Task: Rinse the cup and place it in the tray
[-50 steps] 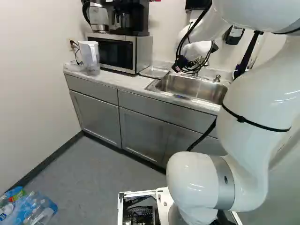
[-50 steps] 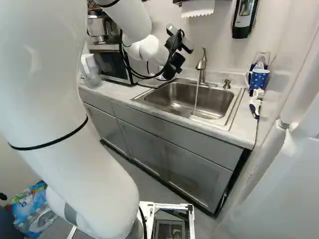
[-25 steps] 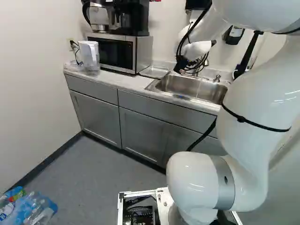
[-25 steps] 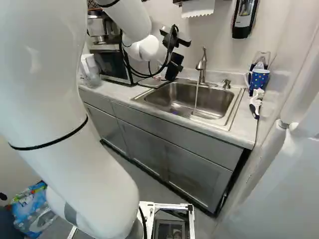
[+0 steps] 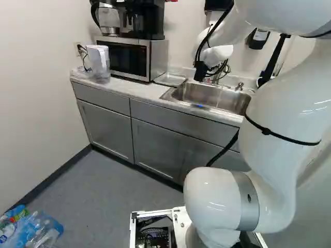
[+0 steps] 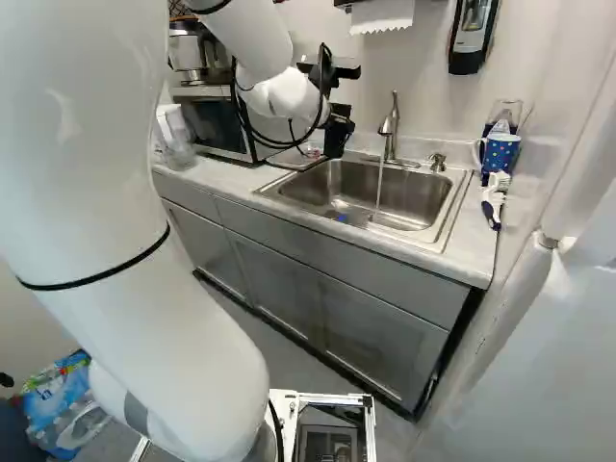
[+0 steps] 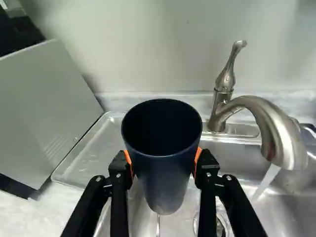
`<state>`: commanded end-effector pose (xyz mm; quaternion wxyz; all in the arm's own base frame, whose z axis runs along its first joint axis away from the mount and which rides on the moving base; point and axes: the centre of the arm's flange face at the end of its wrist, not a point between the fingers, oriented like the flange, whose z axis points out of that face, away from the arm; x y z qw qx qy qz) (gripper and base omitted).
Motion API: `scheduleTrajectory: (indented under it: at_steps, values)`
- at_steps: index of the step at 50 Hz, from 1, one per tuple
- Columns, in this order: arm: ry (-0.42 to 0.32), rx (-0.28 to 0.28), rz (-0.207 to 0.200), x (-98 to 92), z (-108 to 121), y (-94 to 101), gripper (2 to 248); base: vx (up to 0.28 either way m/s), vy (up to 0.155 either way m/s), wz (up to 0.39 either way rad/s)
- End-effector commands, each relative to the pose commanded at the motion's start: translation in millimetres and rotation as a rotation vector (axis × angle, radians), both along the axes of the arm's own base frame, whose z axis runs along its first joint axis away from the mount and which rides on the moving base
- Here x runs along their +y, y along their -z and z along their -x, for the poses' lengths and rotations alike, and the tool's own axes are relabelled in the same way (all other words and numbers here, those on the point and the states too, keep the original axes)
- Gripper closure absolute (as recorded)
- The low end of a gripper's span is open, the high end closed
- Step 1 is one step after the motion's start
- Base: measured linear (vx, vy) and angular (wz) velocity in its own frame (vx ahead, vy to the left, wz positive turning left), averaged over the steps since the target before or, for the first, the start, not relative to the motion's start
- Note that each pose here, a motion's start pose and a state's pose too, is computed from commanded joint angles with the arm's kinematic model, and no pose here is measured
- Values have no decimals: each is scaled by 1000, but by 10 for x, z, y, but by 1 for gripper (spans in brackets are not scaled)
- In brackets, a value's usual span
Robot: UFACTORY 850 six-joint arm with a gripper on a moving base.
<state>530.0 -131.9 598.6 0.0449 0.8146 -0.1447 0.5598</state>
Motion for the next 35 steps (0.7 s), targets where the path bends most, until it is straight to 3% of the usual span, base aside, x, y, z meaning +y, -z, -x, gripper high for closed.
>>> scheduleTrajectory:
  at_steps: [19, 35]
  values:
    - [-5, 2, 9, 5, -7, 0, 124, 0, 0, 0]
    - [-41, 0, 10, 161, -219, 4, 124, 0, 0, 0]
